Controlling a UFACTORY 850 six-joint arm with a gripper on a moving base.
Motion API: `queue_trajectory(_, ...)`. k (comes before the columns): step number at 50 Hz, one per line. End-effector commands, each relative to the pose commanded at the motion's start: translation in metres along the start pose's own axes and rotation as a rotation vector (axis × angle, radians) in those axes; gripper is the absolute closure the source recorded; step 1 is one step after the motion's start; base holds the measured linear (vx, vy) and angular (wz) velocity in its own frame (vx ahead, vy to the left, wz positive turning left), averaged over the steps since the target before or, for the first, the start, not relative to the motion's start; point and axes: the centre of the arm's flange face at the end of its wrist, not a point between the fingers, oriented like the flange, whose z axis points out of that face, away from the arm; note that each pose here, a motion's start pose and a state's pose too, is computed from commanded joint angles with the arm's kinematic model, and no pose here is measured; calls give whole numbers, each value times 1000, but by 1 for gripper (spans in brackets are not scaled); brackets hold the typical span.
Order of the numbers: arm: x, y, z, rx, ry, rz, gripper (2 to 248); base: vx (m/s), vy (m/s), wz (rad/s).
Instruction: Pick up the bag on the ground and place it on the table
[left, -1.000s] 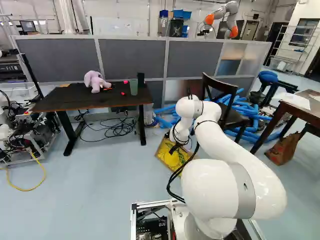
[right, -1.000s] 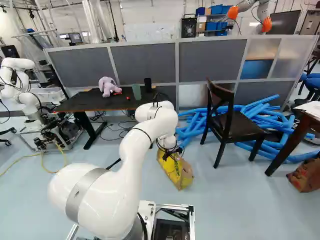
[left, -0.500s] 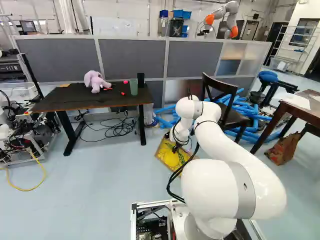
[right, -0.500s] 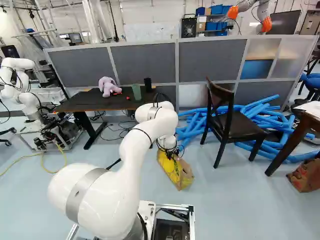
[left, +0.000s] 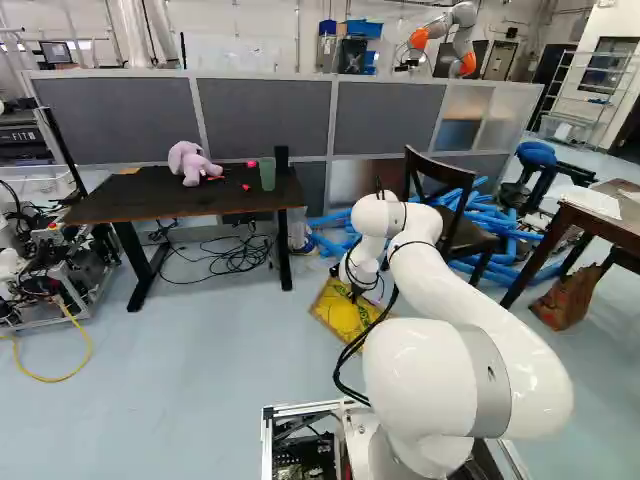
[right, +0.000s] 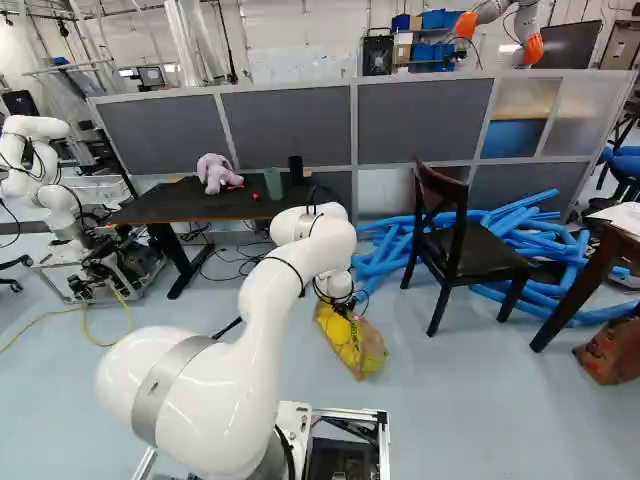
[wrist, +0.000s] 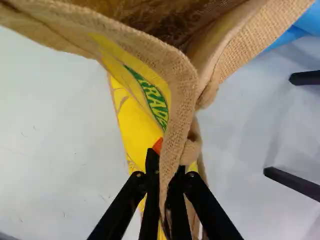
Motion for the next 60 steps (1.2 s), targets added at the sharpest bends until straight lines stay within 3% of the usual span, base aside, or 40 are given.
queue_trajectory(26,6,-3,-30,10,-10,-1,228,0,0,0)
queue_trajectory(60,14,-26,-86,30,-38,37,228,0,0,0)
